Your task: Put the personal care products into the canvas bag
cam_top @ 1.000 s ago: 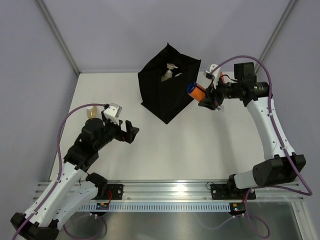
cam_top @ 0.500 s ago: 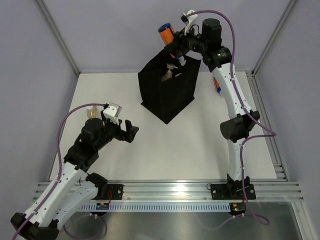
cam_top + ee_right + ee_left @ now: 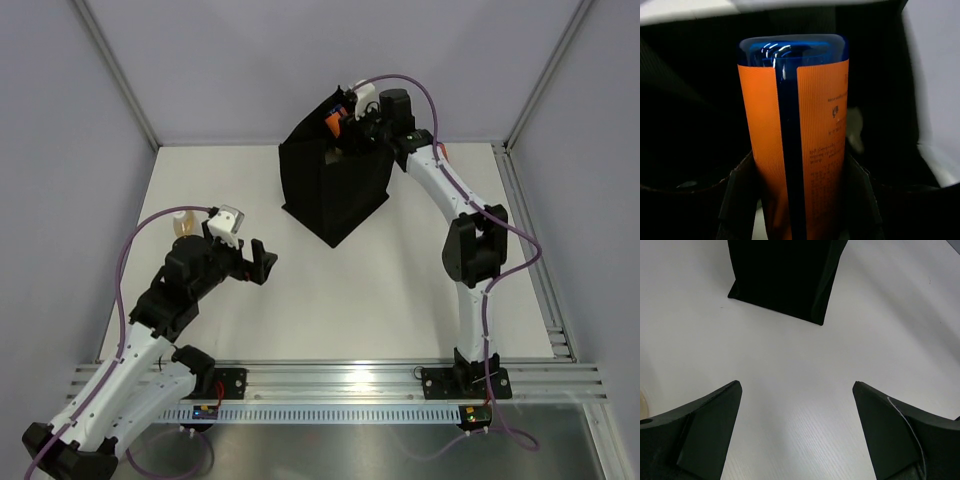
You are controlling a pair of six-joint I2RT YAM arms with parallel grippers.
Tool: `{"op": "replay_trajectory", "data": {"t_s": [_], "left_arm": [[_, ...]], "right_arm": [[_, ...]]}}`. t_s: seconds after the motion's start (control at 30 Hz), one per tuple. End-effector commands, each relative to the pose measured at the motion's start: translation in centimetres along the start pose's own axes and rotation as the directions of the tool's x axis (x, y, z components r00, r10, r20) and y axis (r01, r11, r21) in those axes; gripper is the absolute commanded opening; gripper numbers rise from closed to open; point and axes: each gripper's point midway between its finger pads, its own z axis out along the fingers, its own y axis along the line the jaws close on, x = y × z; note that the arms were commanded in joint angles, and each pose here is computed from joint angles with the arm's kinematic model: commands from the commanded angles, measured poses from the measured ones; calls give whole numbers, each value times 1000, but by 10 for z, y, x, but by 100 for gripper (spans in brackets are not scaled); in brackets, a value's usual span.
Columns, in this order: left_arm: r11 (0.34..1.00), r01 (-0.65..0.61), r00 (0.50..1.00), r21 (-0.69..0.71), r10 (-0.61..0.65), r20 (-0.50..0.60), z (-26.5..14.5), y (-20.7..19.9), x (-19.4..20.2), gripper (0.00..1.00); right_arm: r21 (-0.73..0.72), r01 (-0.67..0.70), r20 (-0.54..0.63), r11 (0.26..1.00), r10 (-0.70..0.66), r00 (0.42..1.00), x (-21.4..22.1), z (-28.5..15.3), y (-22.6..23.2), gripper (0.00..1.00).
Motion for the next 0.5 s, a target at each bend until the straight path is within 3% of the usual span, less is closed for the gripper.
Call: {"op": "replay_trajectory", "data": {"t_s": [0.0, 0.17, 0.2, 0.23, 0.27, 0.33, 0.37, 0.47], "left_arm": [[1000, -20, 998, -1, 20, 64, 0, 0, -17, 99], [1000, -13, 998, 7, 13, 62, -2, -2, -16, 99], [1000, -10, 998, 6, 10, 65, -3, -2, -17, 99], [1000, -7, 998, 5, 7, 68, -4, -1, -17, 99], [1000, -5, 997, 6, 5, 79, -6, -2, -18, 99], [1000, 7, 996, -17, -6, 84, -8, 2, -19, 99], [999, 18, 996, -35, -15, 83, -8, 5, -18, 99], [981, 88, 992, -170, -71, 105, -12, 27, -18, 99]], "right_arm": [[49, 121, 207, 991, -129, 970, -96, -62, 9, 0], [76, 89, 128, 993, -99, 987, -77, -57, 1, 0], [67, 78, 92, 995, -84, 992, -64, -49, 1, 4], [69, 79, 96, 994, -85, 992, -68, -48, -1, 9], [72, 74, 82, 995, -80, 993, -65, -46, -2, 22], [66, 67, 43, 996, -70, 997, -56, -37, -5, 34], [60, 61, 17, 996, -62, 998, -46, -30, -6, 46], [60, 50, 3, 997, -51, 999, -43, -30, -6, 59]]}}
